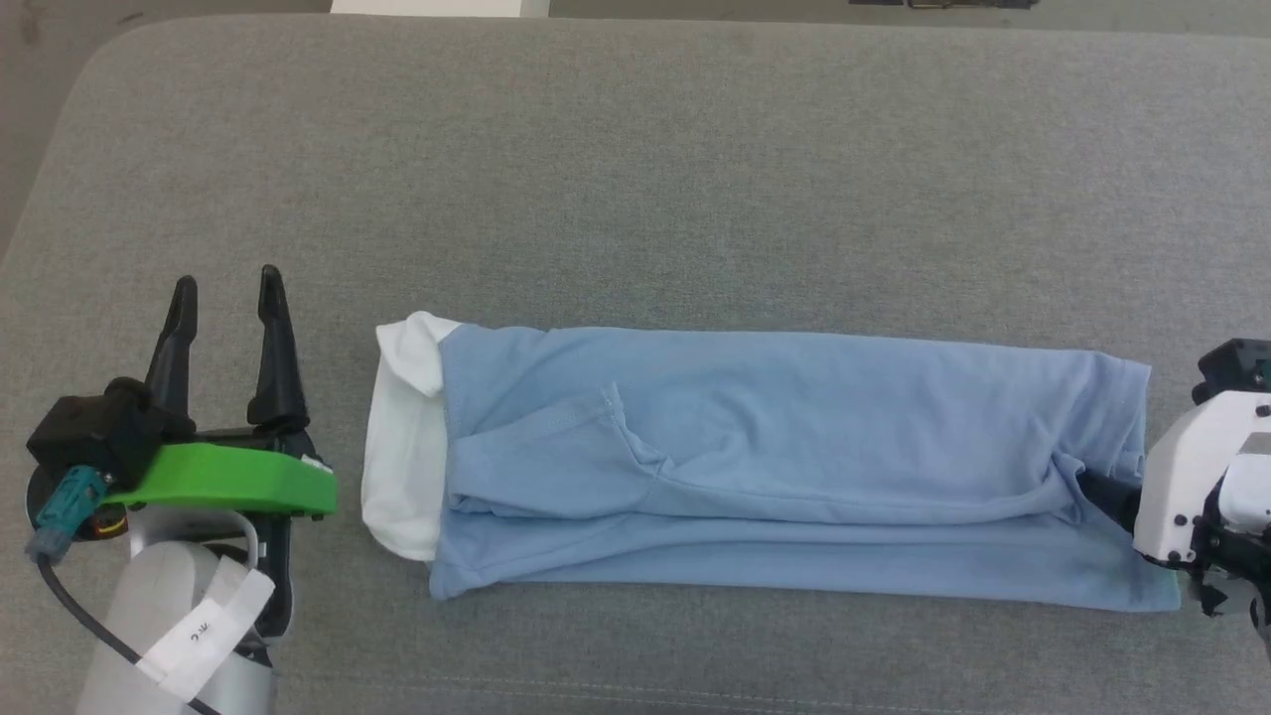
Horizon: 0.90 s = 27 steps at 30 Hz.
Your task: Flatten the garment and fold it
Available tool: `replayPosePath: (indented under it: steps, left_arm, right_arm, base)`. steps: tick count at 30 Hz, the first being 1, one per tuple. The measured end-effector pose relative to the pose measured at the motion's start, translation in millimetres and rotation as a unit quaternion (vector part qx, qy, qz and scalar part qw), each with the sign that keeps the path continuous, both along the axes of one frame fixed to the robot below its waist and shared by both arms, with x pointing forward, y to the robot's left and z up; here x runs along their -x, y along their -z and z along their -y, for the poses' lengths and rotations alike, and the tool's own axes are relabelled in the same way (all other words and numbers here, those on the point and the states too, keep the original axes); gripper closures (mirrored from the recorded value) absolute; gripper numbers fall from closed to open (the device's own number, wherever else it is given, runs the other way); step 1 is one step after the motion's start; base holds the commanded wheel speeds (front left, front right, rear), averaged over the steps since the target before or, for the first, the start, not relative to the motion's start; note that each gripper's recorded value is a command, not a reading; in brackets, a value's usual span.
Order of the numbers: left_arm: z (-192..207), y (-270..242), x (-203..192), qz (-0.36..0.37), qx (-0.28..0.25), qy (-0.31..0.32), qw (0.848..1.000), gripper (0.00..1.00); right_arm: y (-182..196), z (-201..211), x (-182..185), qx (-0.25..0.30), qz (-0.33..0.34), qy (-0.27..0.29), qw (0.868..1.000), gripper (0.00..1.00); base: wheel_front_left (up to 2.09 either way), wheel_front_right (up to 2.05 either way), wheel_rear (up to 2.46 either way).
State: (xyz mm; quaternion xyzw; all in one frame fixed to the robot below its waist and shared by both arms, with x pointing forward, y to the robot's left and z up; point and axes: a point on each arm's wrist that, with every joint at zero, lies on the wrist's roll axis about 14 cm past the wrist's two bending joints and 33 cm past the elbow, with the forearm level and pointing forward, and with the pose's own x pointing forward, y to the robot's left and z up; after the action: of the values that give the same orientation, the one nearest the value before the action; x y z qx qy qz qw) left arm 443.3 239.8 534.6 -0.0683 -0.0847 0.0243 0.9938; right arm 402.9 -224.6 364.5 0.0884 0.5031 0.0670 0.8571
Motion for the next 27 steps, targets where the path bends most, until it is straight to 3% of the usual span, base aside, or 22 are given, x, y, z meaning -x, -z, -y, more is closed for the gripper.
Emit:
replayPosePath:
  steps: [1,3,14,27]
  left_arm:
    - [0.2,0.7,0.3,-0.001,0.001,0.000,1.000,0.00]
    - [0.0,1.7,0.7,-0.002,-0.001,-0.001,1.000,0.00]
    - [-0.3,2.6,1.8,-0.001,-0.004,0.000,1.000,0.00]
    - [1.5,4.8,8.0,-0.005,0.002,0.002,1.000,0.00]
  right_arm:
    - [0.3,0.2,0.4,0.000,-0.004,-0.001,1.000,0.60]
    - [0.2,0.5,-0.2,0.001,-0.008,-0.002,1.000,1.00]
    - [-0.6,25.3,-2.6,0.020,-0.009,0.035,0.999,1.00]
    - [-22.3,136.5,14.6,0.143,-0.006,0.162,0.976,1.00]
  base:
    - [0.00,0.00,0.00]
    - [0.00,0.00,0.00]
    - [0.00,0.00,0.00]
    - [0.00,0.00,0.00]
